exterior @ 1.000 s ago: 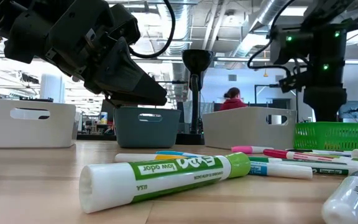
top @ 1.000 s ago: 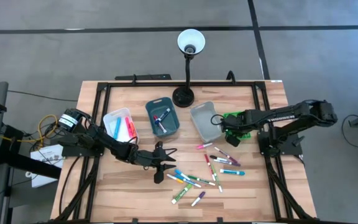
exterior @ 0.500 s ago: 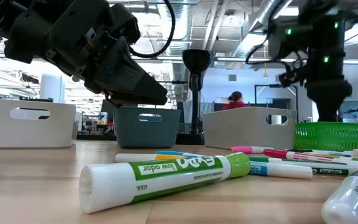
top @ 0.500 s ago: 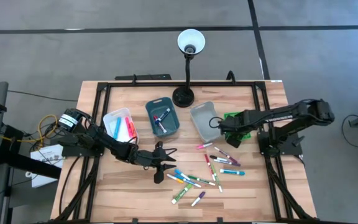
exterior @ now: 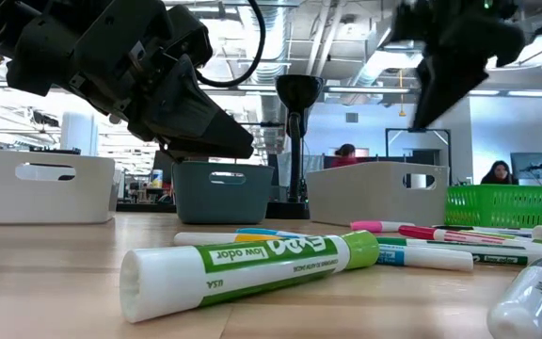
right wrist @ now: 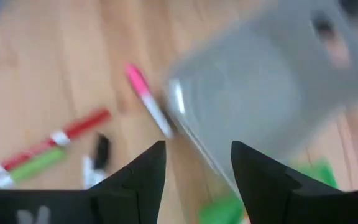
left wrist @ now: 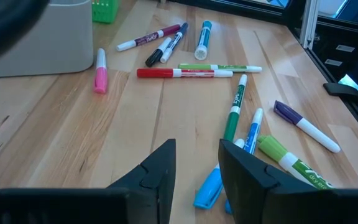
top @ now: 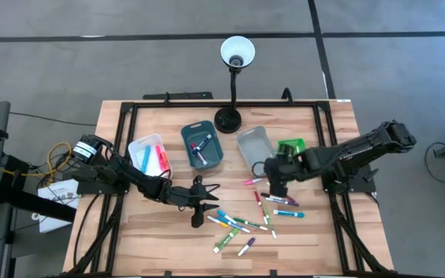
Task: Pick & Place Markers
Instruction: Put the pink highlighter pen into the green bin
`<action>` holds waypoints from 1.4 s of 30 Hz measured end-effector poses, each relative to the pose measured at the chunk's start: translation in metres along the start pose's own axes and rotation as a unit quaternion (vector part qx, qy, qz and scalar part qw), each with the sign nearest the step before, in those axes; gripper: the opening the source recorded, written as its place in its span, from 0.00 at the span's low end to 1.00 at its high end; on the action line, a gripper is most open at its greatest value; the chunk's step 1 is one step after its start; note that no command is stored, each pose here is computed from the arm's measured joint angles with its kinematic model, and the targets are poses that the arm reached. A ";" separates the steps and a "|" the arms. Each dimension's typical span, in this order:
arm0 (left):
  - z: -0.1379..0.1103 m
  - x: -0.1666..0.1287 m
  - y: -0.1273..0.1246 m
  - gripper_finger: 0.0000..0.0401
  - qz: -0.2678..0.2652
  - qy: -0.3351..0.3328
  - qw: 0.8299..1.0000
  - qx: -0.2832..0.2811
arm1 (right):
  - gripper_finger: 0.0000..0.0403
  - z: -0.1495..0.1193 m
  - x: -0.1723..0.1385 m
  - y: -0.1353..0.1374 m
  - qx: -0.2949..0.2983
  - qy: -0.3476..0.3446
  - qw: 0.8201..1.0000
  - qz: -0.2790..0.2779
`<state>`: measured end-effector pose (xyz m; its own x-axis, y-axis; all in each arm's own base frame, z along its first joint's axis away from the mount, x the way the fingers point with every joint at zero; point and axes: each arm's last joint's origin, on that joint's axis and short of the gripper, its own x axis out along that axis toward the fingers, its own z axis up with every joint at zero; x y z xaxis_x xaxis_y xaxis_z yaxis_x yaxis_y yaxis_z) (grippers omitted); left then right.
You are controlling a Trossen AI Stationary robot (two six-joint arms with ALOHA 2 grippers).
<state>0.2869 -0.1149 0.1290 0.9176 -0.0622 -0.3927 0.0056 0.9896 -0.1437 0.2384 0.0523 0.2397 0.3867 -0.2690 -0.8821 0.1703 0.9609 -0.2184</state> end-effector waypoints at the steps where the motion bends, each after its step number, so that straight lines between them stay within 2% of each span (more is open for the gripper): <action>1: 0.000 0.000 0.000 0.29 0.000 0.000 1.000 0.000 | 0.43 0.004 0.001 0.006 -0.021 -0.020 1.000 0.007; 5: 0.000 0.000 0.000 0.29 0.000 -0.001 1.000 0.000 | 0.44 0.018 0.016 0.029 -0.094 -0.072 0.993 0.026; 9: 0.000 0.000 0.000 0.29 0.000 -0.001 1.000 0.000 | 0.43 0.026 0.047 0.045 -0.122 -0.069 0.990 0.026; 17: 0.000 0.000 0.000 0.29 -0.001 -0.002 1.000 -0.001 | 0.43 0.044 0.089 0.047 -0.173 0.044 0.984 0.028; 24: 0.001 0.000 0.000 0.29 -0.001 -0.004 1.000 -0.001 | 0.42 0.062 0.119 0.032 -0.160 0.128 0.976 0.075; 30: 0.001 0.000 0.000 0.29 -0.002 -0.005 1.000 -0.002 | 0.38 0.068 0.137 0.028 -0.197 0.168 0.963 0.072; 34: 0.001 0.000 0.000 0.29 -0.002 -0.006 1.000 -0.001 | 0.32 0.069 0.141 0.029 -0.211 0.185 0.956 0.085; 42: 0.001 0.000 0.000 0.29 -0.002 -0.006 1.000 -0.001 | 0.10 0.070 0.140 0.030 -0.213 0.183 0.953 0.115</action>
<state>0.2874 -0.1151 0.1300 0.9219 -0.0641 -0.3821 0.0083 0.9893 -0.1460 0.3609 0.0392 0.1385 0.0149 -0.0825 -0.9965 -0.2941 0.9522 -0.0832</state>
